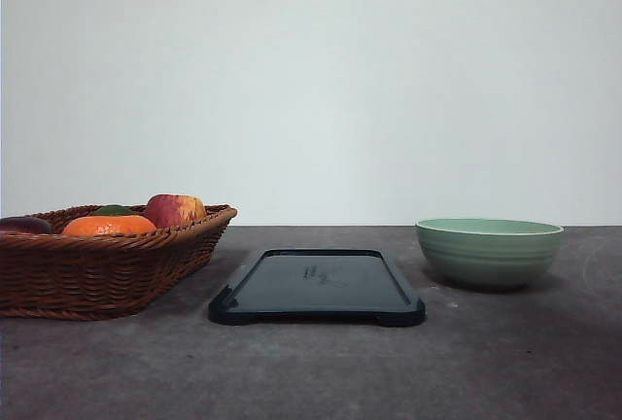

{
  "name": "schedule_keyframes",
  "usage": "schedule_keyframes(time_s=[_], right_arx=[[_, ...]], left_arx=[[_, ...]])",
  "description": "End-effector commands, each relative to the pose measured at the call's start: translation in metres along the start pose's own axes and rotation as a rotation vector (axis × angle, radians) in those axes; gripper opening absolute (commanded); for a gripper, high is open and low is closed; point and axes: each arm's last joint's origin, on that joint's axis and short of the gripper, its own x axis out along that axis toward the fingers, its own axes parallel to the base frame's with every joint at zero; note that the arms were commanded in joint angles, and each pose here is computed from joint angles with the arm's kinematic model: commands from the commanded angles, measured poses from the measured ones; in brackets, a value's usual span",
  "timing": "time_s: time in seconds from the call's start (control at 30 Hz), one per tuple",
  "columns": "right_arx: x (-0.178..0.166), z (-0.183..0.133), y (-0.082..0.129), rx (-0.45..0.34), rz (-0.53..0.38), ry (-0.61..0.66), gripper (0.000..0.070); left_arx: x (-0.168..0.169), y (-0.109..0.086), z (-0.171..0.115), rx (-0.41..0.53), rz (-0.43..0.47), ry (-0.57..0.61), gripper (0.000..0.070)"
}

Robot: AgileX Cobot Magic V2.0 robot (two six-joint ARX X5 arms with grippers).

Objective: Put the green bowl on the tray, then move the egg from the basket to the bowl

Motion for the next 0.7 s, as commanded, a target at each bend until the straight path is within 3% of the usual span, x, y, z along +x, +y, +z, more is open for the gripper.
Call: schedule_keyframes(time_s=[0.0, 0.33, 0.5, 0.67], right_arx=[[-0.001, 0.006, 0.002, 0.026, 0.013, -0.026, 0.0008], [-0.016, 0.053, 0.019, -0.031, 0.052, -0.149, 0.0007], [-0.02, 0.079, 0.029, -0.064, 0.058, -0.118, 0.0007], [-0.015, 0.105, 0.039, -0.087, 0.09, -0.056, 0.0007]], left_arx=[[-0.001, -0.004, 0.006, 0.031, -0.033, -0.047, 0.0011], [-0.018, -0.034, 0.054, 0.32, -0.096, -0.222, 0.0011], [-0.024, -0.051, 0.082, 0.323, -0.077, -0.253, 0.0011], [-0.022, -0.068, 0.108, 0.33, -0.033, -0.16, 0.0011]])
